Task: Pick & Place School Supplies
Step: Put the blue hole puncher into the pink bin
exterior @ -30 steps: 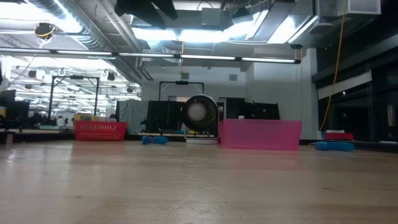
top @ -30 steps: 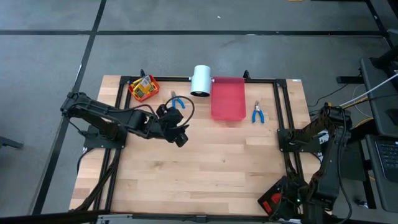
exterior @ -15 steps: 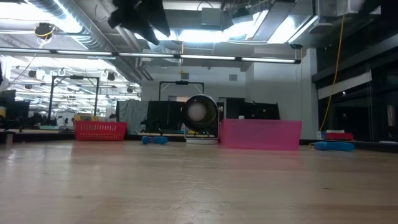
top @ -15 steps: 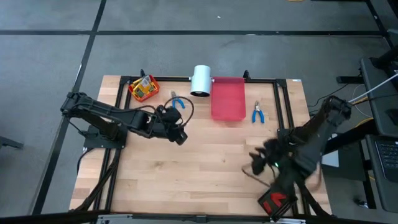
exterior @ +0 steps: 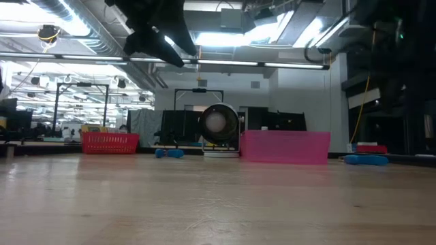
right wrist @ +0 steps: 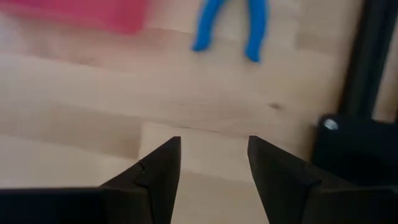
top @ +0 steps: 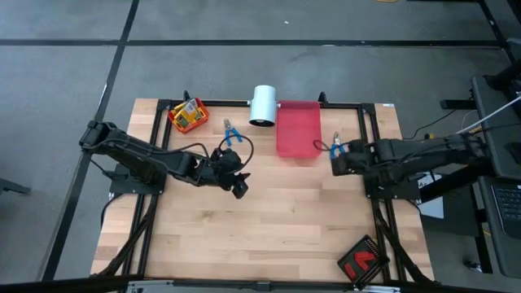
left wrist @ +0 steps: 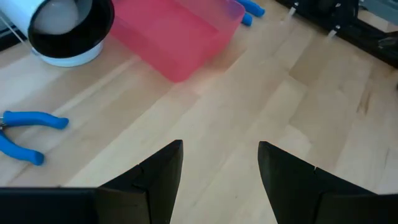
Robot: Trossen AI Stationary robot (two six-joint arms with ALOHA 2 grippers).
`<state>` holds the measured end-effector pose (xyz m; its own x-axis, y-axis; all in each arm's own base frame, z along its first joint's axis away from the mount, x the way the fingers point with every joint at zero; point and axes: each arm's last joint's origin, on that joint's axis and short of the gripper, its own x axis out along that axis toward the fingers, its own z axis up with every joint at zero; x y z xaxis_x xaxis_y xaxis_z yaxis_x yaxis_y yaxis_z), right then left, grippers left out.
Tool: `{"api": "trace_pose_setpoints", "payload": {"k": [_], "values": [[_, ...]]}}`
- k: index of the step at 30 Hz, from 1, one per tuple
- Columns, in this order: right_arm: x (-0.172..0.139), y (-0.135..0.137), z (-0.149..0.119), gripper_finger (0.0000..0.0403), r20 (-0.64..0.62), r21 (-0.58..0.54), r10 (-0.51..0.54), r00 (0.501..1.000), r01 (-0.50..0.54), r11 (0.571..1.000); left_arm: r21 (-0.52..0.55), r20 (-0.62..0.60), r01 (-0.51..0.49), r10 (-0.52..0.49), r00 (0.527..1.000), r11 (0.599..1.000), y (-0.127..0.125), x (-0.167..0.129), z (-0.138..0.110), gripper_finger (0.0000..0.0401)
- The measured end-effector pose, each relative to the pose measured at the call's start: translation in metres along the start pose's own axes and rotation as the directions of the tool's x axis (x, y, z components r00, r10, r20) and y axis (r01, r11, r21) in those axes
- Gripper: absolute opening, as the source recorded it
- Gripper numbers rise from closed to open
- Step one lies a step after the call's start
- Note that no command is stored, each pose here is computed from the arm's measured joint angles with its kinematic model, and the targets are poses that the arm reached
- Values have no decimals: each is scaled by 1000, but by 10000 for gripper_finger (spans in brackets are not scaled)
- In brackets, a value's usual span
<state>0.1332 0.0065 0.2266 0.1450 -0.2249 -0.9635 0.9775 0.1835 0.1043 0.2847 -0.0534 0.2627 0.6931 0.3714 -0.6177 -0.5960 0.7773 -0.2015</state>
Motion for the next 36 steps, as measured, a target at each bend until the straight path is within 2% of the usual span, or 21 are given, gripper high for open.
{"api": "trace_pose_setpoints", "payload": {"k": [4, 10, 16, 24, 36], "values": [[-1, -5, 14, 189, 36, 70, 35, 999, -38, 997, 6, 20, 4, -5, 1000, 1000, -1, 0, 1, 205], [19, -3, 32, 189, 50, 138, -39, 998, 32, 990, 21, 42, 29, -30, 999, 999, -3, 1, 5, 205], [45, 2, 46, 189, 24, 164, -136, 990, 131, 978, 25, 44, 55, -56, 997, 998, -5, 0, 6, 205], [75, -2, 64, 189, -47, 190, -174, 984, 180, 965, 24, 70, 113, -114, 991, 993, -9, 0, 10, 205], [90, -6, 75, 189, -74, 184, -233, 970, 243, 952, 32, 79, 171, -173, 982, 985, -13, -1, 13, 205]]}}
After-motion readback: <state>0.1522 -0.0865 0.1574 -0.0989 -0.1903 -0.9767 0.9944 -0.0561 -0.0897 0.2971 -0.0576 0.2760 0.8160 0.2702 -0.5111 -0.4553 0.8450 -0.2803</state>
